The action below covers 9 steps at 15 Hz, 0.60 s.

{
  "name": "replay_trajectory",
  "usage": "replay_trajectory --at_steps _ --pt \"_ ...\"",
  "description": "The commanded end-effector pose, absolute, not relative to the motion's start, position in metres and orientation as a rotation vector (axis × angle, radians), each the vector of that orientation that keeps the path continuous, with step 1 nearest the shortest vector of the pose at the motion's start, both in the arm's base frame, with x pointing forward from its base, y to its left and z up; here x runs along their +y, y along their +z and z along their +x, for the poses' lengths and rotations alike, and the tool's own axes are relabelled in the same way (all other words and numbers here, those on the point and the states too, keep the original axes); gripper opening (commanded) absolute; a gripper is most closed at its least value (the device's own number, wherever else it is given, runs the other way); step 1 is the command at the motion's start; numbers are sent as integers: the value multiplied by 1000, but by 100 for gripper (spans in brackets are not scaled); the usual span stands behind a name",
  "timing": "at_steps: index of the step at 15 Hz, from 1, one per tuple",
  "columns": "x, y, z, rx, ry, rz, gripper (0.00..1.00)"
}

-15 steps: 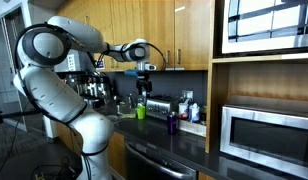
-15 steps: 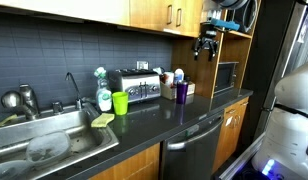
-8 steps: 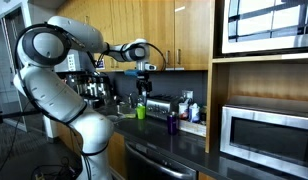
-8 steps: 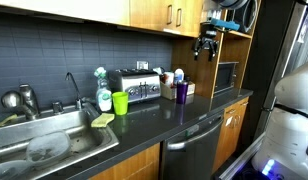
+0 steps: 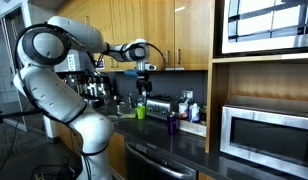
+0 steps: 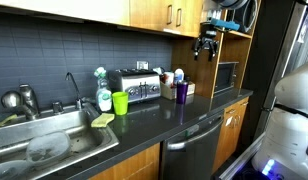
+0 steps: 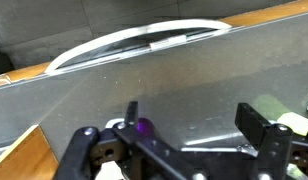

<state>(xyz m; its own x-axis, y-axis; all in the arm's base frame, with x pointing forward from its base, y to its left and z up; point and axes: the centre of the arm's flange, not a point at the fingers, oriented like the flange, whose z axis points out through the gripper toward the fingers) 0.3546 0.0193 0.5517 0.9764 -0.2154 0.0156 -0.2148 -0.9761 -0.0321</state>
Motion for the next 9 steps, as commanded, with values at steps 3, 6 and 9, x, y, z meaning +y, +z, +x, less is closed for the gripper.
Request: replay_trajectory --at_steps 3,6,9 --pt "26 550 359 322 -30 -3095 100" --pt "37 548 362 289 -25 -3101 100" --pt "52 546 367 239 -31 -3107 100"
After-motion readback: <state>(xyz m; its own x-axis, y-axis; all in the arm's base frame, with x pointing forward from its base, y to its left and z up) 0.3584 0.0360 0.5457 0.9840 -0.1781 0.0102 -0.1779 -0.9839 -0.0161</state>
